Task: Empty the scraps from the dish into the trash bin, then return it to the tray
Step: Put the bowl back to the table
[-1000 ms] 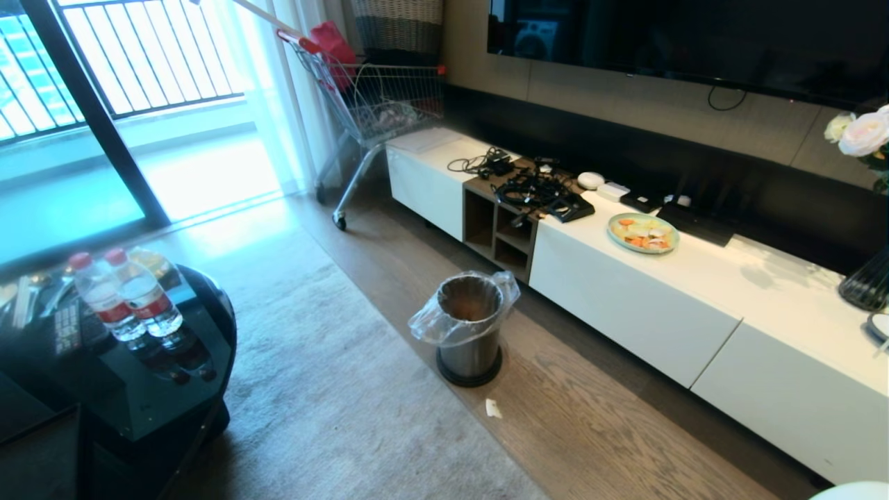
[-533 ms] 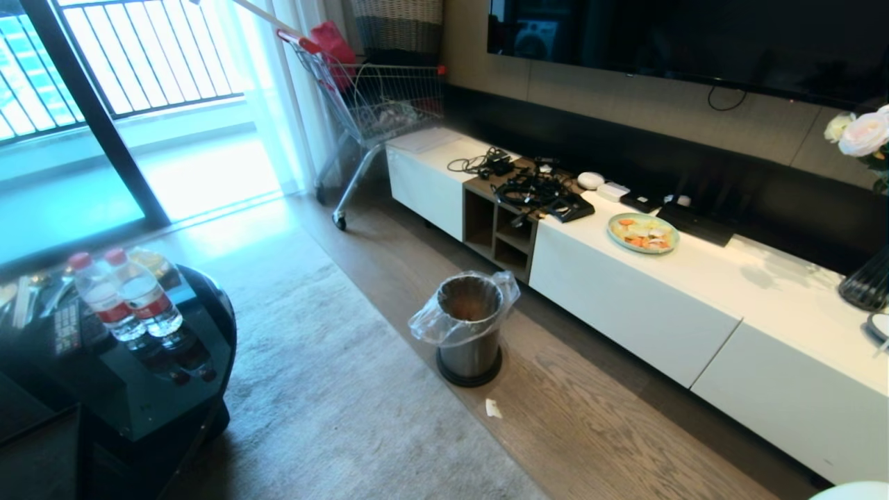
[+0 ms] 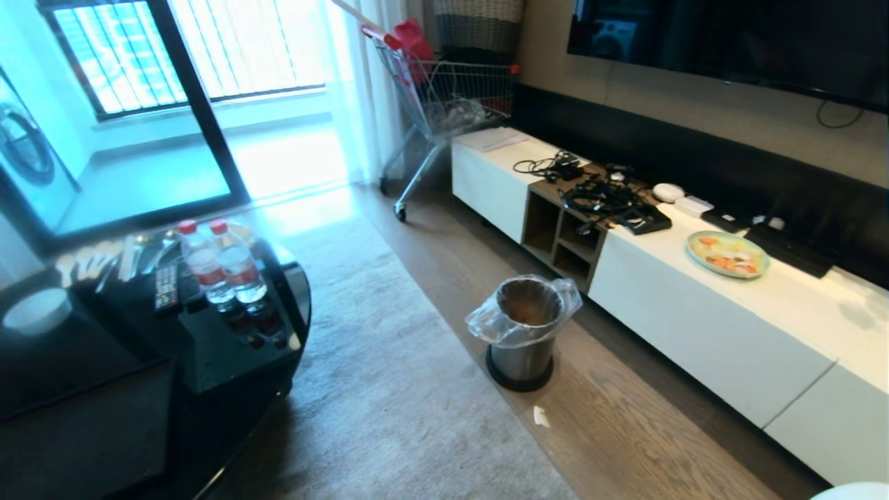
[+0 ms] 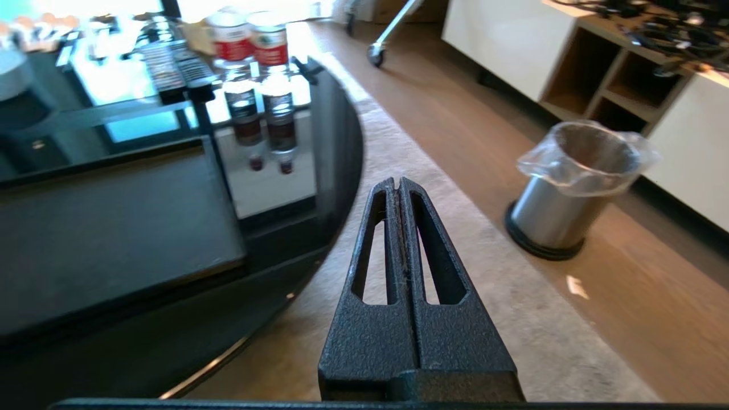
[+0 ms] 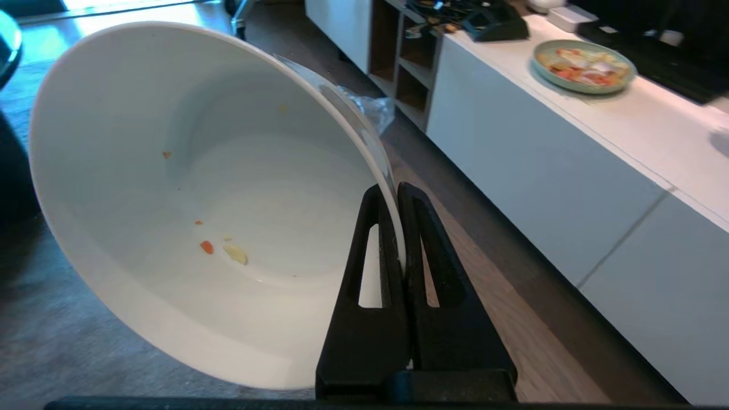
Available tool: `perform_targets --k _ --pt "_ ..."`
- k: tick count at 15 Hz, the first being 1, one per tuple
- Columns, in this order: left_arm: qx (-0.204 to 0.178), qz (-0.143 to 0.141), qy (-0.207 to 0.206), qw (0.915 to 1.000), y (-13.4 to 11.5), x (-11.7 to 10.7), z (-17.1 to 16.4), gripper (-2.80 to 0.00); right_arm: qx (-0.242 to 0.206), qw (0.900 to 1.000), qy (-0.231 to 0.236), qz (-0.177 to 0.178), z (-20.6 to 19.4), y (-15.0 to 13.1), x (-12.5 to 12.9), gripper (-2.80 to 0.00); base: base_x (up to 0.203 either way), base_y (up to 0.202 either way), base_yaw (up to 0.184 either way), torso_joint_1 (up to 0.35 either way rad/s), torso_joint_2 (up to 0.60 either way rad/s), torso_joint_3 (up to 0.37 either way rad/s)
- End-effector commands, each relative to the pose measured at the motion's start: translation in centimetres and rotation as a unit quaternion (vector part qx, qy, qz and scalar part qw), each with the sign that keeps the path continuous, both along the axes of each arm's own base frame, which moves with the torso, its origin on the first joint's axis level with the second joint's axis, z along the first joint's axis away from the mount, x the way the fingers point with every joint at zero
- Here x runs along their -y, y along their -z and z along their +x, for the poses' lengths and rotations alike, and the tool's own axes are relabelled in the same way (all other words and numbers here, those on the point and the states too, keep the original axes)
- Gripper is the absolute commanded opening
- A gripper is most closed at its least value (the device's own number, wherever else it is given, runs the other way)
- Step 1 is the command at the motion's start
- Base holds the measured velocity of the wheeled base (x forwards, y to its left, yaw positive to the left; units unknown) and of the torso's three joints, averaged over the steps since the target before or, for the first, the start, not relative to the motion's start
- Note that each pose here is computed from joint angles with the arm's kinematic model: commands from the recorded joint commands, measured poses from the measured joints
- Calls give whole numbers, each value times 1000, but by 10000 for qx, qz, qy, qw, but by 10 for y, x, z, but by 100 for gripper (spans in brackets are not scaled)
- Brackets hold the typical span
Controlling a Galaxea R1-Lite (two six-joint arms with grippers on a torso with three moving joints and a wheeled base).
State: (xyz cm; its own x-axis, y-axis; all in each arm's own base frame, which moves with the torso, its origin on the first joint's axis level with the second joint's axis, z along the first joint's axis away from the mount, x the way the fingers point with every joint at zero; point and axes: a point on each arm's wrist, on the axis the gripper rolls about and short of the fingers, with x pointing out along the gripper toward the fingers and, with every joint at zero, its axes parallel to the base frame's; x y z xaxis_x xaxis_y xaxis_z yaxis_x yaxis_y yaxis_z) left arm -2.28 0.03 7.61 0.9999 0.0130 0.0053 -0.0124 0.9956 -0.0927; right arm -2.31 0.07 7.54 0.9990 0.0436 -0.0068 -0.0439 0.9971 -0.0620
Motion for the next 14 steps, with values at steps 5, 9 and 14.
perform_targets --k 5,9,14 --pt "4 -4 -4 10000 0 0 0 -280 -12 10000 -4 5 0 0 0 -280 1 -9 165 4 -1 3" --pt "4 -4 -4 10000 0 0 0 -280 -5 10000 -4 5 0 0 0 -280 -1 -8 169 1 2 3" --pt "4 -4 -4 10000 0 0 0 -280 -5 10000 -4 5 0 0 0 -280 0 -8 168 2 4 3"
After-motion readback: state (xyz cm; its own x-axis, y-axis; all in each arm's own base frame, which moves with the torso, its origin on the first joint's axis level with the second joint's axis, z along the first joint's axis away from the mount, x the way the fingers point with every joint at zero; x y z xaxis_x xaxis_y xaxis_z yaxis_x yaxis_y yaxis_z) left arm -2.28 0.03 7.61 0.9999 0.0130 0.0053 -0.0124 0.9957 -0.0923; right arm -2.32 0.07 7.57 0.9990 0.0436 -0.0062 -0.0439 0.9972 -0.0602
